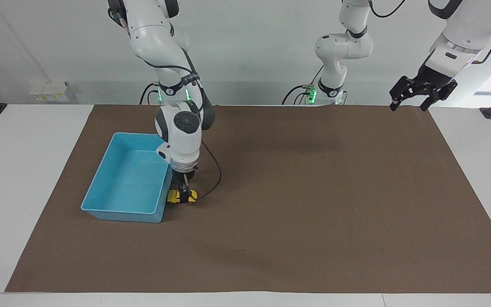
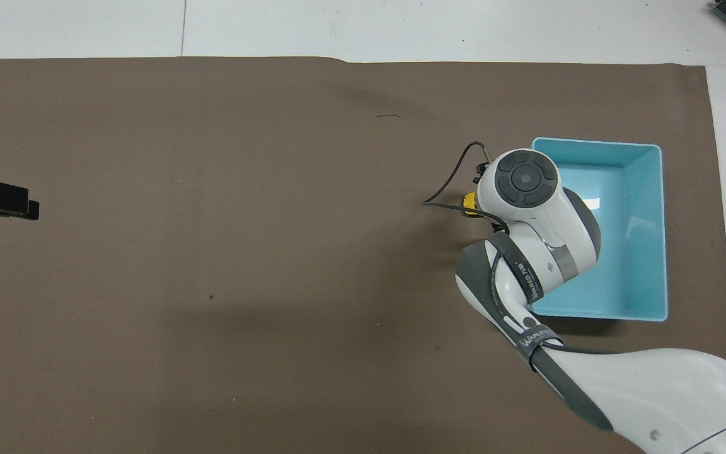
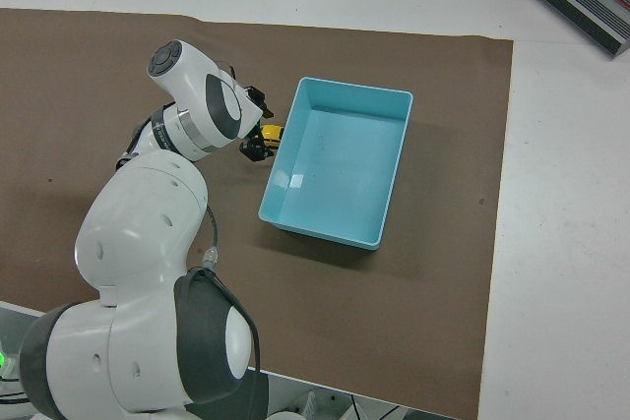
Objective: Wind up and store yellow beetle car
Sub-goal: 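Lift the car and carry it over the blue bin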
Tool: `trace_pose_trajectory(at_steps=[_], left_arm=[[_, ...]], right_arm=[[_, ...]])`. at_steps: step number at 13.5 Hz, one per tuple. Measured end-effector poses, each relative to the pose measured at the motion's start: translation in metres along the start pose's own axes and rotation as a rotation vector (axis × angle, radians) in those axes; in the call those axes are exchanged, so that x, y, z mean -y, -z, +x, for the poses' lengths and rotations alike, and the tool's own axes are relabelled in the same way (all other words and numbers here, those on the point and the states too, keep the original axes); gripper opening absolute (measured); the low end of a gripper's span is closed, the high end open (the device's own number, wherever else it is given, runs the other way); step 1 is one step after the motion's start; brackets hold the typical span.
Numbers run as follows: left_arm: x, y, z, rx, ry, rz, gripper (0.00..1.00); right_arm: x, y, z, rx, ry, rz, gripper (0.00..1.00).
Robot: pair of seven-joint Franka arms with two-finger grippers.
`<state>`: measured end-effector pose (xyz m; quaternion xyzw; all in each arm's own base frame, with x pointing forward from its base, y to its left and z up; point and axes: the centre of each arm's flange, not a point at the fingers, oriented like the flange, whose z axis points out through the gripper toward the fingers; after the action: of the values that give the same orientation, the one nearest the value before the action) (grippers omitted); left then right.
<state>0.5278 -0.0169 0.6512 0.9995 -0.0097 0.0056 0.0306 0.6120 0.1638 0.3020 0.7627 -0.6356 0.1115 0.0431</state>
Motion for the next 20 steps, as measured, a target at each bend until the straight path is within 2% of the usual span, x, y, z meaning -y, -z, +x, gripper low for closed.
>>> trace_pose_trajectory(at_steps=[3,4,5,6,8,9,13,16,20], left_arm=[[-0.007,0.009,-0.007,-0.006,-0.023,0.001,1.00],[-0.009,0.011,-0.009,-0.009,-0.029,0.001,1.00],[-0.009,0.012,-0.010,-0.011,-0.032,0.002,1.00],[-0.009,0.013,-0.011,-0.013,-0.031,0.002,1.00],[-0.007,0.018,-0.013,-0.022,-0.027,0.001,1.00],[-0.007,0.019,-0.014,-0.025,-0.028,0.002,1.00],[-0.012,0.020,-0.015,-0.027,-0.041,0.002,1.00],[-0.011,0.020,-0.015,-0.027,-0.040,0.002,1.00],[-0.010,0.020,-0.015,-0.027,-0.037,0.002,1.00]], right_arm=[[0.003,-0.004,0.000,0.009,-0.021,0.016,1.00],[0.003,-0.004,0.002,0.010,-0.030,0.018,0.92],[0.004,-0.004,0.004,0.011,-0.035,0.020,0.92],[0.004,-0.004,0.004,0.011,-0.035,0.020,0.83],[0.006,-0.001,0.003,0.013,-0.036,0.026,0.55],[0.009,0.003,0.003,0.014,-0.038,0.032,0.45],[0.019,0.030,-0.017,0.002,-0.016,0.027,0.45],[0.022,0.051,-0.034,0.027,-0.013,0.026,0.45],[0.016,0.102,-0.023,0.070,0.046,0.011,0.45]])
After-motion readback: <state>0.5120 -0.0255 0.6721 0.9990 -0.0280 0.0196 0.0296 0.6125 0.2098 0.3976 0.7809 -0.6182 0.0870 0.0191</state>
